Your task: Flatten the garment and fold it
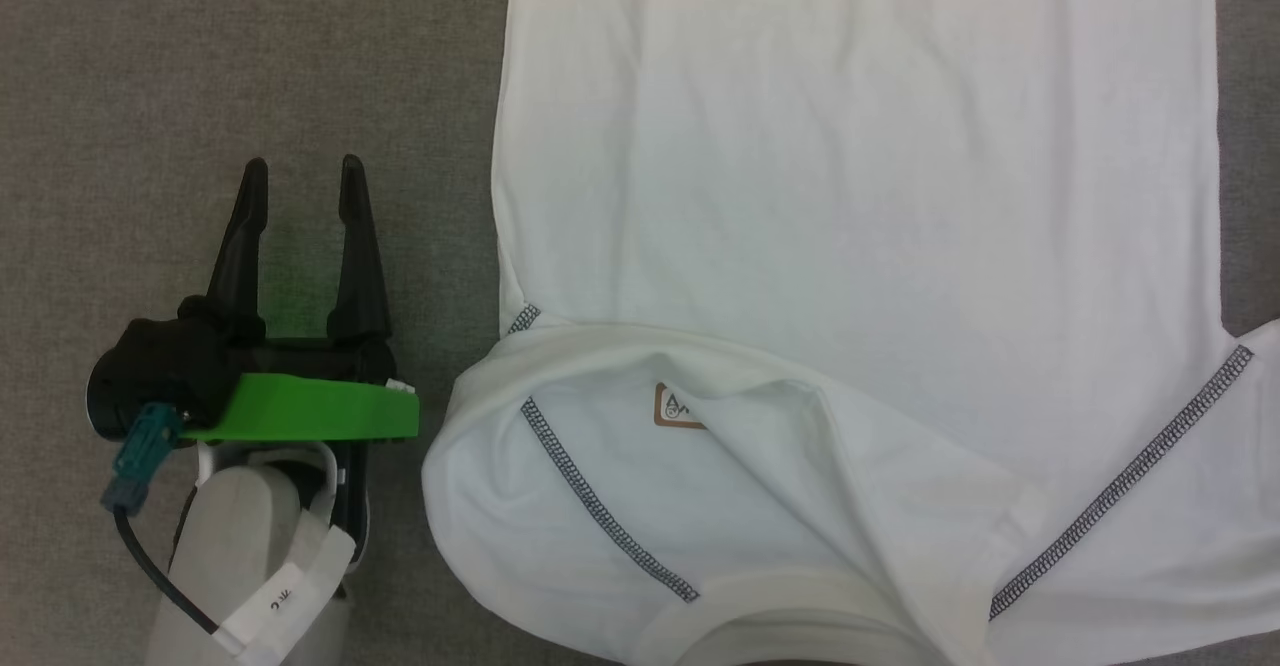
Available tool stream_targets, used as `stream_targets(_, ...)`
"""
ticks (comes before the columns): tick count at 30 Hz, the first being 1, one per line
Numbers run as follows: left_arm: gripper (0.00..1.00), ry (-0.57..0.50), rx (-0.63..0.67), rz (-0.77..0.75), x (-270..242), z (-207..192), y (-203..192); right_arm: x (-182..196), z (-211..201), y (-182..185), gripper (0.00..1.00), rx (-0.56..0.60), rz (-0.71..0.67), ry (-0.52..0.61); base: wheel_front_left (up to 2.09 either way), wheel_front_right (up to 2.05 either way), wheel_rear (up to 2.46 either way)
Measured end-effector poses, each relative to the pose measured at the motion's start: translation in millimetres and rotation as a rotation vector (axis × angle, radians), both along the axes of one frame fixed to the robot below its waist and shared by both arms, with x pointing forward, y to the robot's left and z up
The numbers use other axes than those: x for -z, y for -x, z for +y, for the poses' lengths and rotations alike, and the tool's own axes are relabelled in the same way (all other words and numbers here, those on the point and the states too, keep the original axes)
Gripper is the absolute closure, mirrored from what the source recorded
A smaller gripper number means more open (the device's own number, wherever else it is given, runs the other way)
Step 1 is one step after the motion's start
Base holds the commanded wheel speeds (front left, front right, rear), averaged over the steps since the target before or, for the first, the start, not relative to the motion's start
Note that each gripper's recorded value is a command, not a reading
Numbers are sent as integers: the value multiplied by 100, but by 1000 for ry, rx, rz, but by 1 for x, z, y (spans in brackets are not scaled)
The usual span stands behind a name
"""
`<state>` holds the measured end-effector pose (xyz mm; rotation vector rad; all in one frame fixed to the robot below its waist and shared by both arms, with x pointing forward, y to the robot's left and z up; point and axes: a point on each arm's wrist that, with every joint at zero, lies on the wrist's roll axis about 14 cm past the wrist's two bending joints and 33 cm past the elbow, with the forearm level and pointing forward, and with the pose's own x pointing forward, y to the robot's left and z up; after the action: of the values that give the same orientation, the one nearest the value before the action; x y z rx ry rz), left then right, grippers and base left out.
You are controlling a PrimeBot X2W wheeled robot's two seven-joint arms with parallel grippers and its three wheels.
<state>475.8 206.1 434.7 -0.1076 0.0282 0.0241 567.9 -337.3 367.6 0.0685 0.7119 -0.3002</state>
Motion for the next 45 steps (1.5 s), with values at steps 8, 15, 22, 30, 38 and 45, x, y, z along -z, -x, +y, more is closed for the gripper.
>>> stream_targets(8,0,-12,-13,7,3,7,2,2,5,-7,100,-9,29,-10,0,0,0)
stream_targets(15,0,-17,-6,-28,-15,4,6,-29,9,7,100,-47,-71,38,0,0,0)
stream_targets(22,0,-3,-14,-36,-29,6,27,-108,29,28,100,-141,-244,139,0,0,0)
stream_targets(30,0,8,-18,-86,-55,6,49,-189,101,83,100,-317,-376,174,0,0,0)
stream_targets(38,0,18,-12,-130,-74,3,66,-222,191,127,100,-579,-445,153,0,0,0)
stream_targets(45,0,21,-19,-137,-78,6,73,-188,272,151,100,-822,-352,63,0,0,0)
